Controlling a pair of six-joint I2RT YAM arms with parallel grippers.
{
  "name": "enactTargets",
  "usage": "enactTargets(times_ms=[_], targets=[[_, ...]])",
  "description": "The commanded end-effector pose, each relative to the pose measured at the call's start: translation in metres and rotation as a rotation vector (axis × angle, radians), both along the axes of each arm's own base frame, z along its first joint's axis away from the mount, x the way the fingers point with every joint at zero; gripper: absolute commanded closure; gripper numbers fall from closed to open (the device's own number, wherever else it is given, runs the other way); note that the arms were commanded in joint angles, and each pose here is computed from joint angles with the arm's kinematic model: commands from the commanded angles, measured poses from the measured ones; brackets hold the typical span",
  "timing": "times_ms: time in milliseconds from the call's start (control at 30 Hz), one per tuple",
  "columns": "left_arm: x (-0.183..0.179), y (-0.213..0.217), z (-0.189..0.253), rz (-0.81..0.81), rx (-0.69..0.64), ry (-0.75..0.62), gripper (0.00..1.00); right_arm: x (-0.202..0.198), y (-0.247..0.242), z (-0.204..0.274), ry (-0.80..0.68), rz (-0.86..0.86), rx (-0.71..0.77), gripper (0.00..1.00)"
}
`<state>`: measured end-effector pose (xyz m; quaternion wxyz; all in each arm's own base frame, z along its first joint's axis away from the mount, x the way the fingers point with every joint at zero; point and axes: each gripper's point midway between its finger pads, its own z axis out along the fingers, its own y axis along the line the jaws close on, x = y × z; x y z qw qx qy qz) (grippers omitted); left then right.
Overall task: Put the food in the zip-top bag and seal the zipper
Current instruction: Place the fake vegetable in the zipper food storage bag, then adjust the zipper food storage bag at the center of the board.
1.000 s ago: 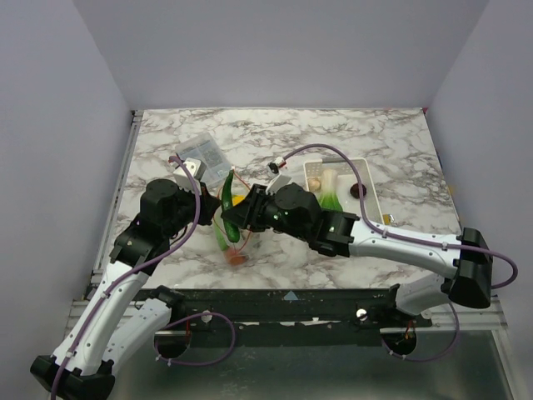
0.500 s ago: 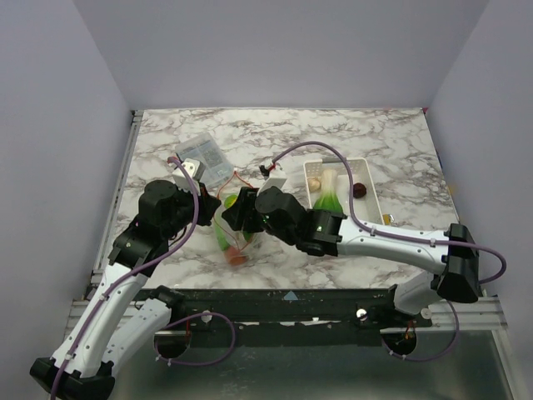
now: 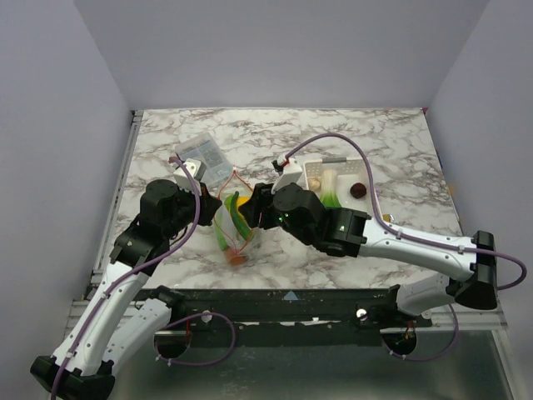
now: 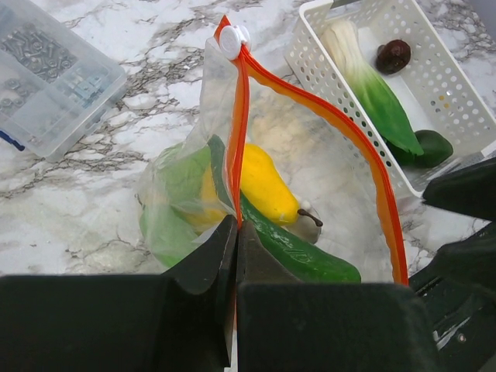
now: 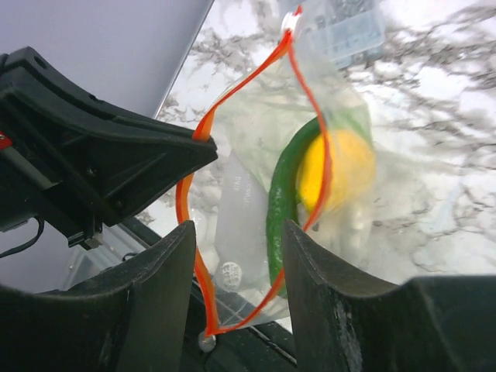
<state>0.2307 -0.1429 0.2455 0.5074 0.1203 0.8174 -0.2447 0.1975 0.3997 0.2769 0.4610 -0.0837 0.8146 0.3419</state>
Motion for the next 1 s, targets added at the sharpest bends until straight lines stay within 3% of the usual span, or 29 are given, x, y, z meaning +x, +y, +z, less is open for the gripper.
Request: enactTargets(times_ms=[0,333,633,867,967], targets=[[0.001,-0.003,0.006,-0.016,-0.017,-0.019,1.00,0.014,-0.040,0.007,-0.066,-0.087,-0.138,0.50],[0.001,-0.006,0.002,-0.030,-0.017,0.001,1.00,0.060,-0.025,-0.009,-0.007,0.048,-0.230,0.48],[0.000,-0.005,0.002,-0.028,-0.019,-0.005,1.00,0.070,0.007,-0.019,0.000,0.156,-0.228,0.49],[-0.001,-0.009,0.000,-0.054,-0.021,0.002,1.00,0.078,0.013,-0.034,0.036,0.136,-0.263,0.99],[-0.005,-0.022,0.001,-0.122,-0.045,0.033,1.00,0.072,0.016,-0.026,0.059,0.134,-0.178,1.00]])
